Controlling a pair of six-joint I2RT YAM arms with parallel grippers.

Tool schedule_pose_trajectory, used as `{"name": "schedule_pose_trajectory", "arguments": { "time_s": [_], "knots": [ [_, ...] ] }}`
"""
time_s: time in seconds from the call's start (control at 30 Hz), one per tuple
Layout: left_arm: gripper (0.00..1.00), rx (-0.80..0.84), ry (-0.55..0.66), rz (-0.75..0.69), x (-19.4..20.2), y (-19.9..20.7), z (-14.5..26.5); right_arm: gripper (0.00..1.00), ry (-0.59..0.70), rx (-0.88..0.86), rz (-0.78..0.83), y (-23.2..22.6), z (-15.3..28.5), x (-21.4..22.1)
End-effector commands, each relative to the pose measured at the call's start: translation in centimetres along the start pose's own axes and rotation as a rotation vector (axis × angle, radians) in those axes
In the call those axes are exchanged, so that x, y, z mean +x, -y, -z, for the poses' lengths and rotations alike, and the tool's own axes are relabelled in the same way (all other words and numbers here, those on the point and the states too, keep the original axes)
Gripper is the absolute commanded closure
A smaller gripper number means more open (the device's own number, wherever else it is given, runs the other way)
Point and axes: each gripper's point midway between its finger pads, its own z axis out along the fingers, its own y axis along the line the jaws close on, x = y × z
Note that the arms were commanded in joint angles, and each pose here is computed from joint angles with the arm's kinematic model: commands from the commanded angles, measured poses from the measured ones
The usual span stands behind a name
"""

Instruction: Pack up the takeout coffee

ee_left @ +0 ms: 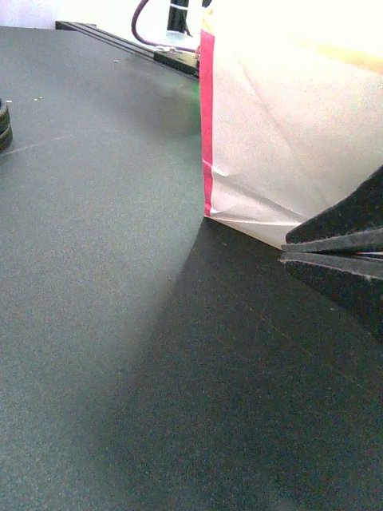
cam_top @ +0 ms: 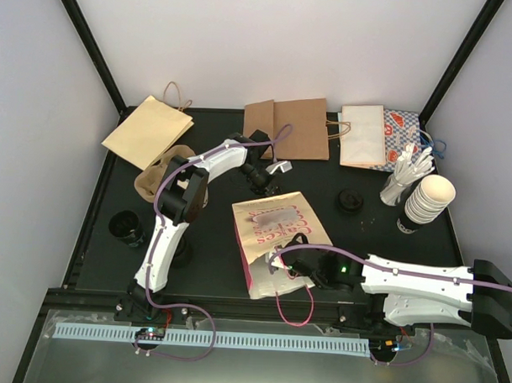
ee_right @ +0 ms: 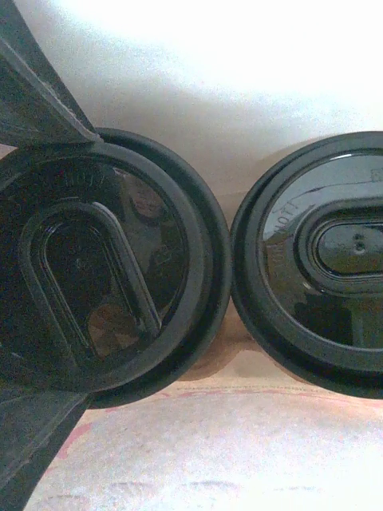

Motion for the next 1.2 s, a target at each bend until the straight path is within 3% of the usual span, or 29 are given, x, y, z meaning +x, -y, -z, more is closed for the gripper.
{"name": "schedule_pose_trajectory", "arguments": {
  "time_s": [0.0,1.17],
  "knots": [
    [0.98,0.046,-0.011,-0.030,0.0,0.9,-0.7,0.50,0.016,0.044,-0.023,1.4,-0.1,-0.7],
    [0.98,0.092,-0.025,-0.030,0.4,1.3,-1.2,0.51,-0.017,0.037,-0.159,1.9,-2.4,-0.7]
  ]
}}
